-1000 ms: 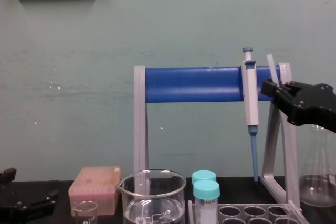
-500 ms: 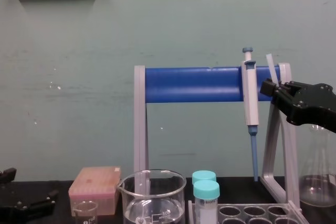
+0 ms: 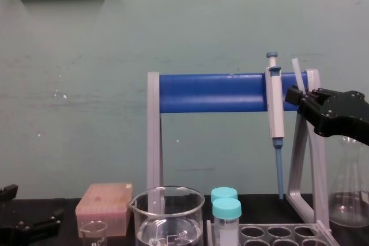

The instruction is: Pick up the stirring rod with one hand, then place it down.

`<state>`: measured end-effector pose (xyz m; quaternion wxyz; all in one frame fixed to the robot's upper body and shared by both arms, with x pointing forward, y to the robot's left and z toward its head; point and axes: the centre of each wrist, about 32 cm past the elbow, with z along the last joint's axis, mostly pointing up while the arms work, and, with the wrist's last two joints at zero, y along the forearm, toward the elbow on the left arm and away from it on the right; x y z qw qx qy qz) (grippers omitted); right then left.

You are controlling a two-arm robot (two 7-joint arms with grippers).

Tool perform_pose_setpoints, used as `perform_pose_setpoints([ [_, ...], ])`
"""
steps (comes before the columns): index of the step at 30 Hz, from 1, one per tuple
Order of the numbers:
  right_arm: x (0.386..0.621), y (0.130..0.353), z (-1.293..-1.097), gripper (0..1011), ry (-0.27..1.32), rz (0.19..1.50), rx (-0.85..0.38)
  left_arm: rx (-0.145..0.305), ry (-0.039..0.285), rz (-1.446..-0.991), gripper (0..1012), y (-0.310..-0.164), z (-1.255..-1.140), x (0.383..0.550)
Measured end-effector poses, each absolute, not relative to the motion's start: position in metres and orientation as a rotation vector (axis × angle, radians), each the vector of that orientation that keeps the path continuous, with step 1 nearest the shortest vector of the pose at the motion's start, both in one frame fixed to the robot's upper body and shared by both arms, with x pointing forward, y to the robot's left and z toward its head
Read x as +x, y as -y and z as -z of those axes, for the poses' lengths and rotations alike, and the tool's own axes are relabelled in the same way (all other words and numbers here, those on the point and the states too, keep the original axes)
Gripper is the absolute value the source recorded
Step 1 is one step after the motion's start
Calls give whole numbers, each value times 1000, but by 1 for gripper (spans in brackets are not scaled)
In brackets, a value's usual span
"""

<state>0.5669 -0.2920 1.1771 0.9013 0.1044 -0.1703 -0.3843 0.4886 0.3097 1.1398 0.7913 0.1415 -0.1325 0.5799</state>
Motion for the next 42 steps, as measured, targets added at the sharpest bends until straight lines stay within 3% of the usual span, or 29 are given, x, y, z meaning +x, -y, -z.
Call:
perform_pose_setpoints([
  [42, 567, 292, -1177, 72, 352, 795, 217, 304, 285, -1248, 1000, -310, -1140, 489],
])
